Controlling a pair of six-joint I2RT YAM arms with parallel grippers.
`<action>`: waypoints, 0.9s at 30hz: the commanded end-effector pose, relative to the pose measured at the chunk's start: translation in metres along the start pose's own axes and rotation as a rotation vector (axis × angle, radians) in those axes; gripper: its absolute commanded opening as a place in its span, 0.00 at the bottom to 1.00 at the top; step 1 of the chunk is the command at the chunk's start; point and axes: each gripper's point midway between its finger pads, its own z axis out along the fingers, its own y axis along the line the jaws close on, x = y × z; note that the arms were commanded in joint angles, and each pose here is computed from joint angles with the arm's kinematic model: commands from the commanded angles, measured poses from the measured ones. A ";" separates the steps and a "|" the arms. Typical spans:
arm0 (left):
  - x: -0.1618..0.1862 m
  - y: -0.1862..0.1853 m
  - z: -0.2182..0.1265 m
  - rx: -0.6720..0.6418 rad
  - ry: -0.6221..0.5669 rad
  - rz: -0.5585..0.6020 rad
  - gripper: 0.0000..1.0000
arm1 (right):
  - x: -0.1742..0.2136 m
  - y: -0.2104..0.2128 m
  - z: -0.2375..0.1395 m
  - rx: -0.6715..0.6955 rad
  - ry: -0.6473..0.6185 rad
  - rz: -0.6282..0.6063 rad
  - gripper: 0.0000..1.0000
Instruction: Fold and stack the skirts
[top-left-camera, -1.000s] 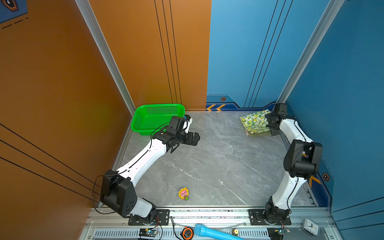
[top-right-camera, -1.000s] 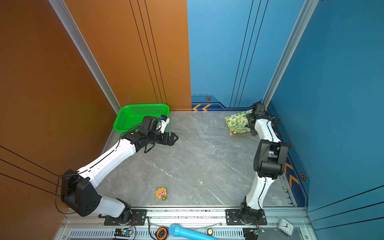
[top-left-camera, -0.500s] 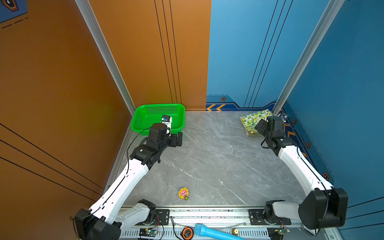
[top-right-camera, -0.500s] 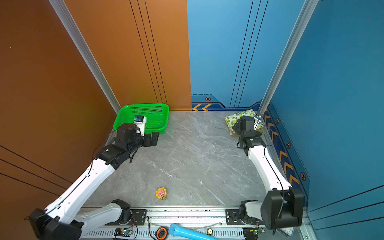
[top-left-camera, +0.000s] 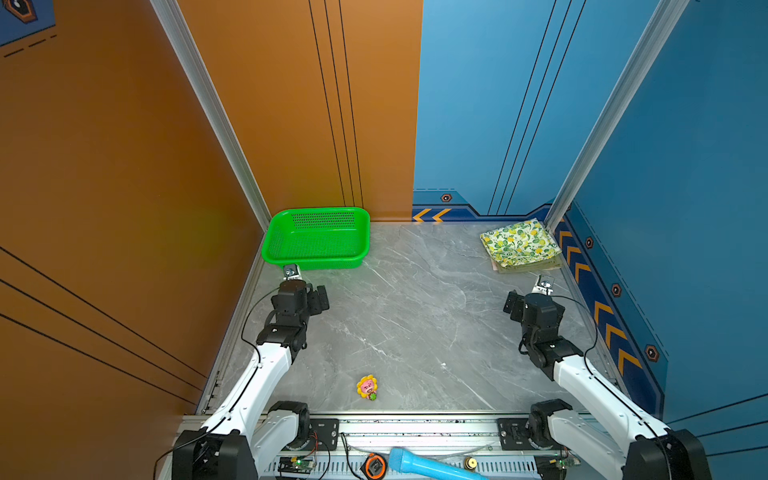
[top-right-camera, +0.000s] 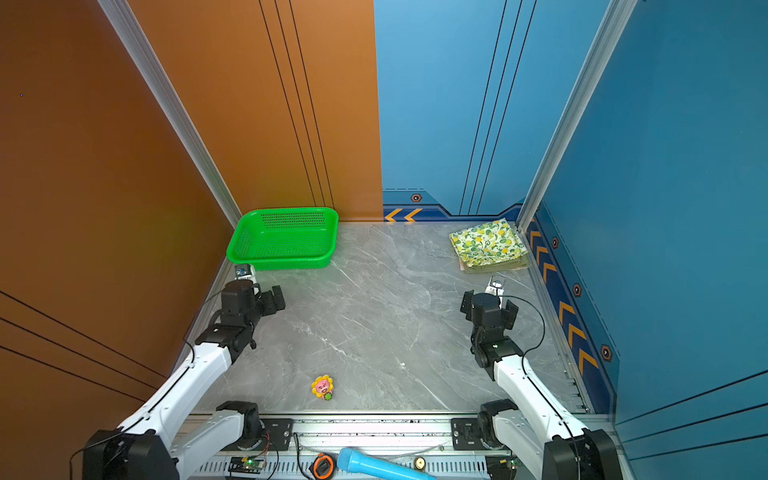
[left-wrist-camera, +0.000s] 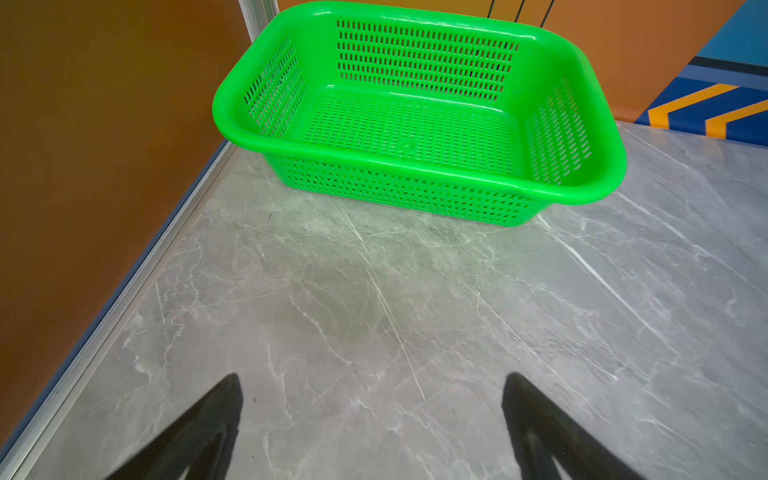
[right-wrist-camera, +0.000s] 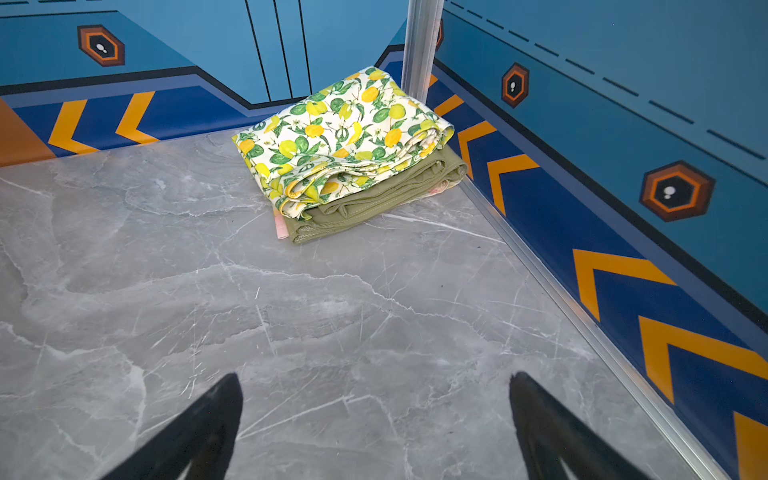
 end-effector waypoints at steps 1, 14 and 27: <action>-0.014 0.007 0.009 -0.036 -0.140 0.035 0.98 | -0.005 0.007 0.008 -0.073 -0.084 0.023 1.00; 0.004 -0.002 0.070 0.036 -0.210 0.073 0.98 | -0.003 0.013 0.046 -0.157 -0.125 0.083 1.00; 0.014 -0.008 0.081 -0.002 -0.218 0.116 0.98 | 0.012 0.018 0.075 -0.152 -0.131 0.039 1.00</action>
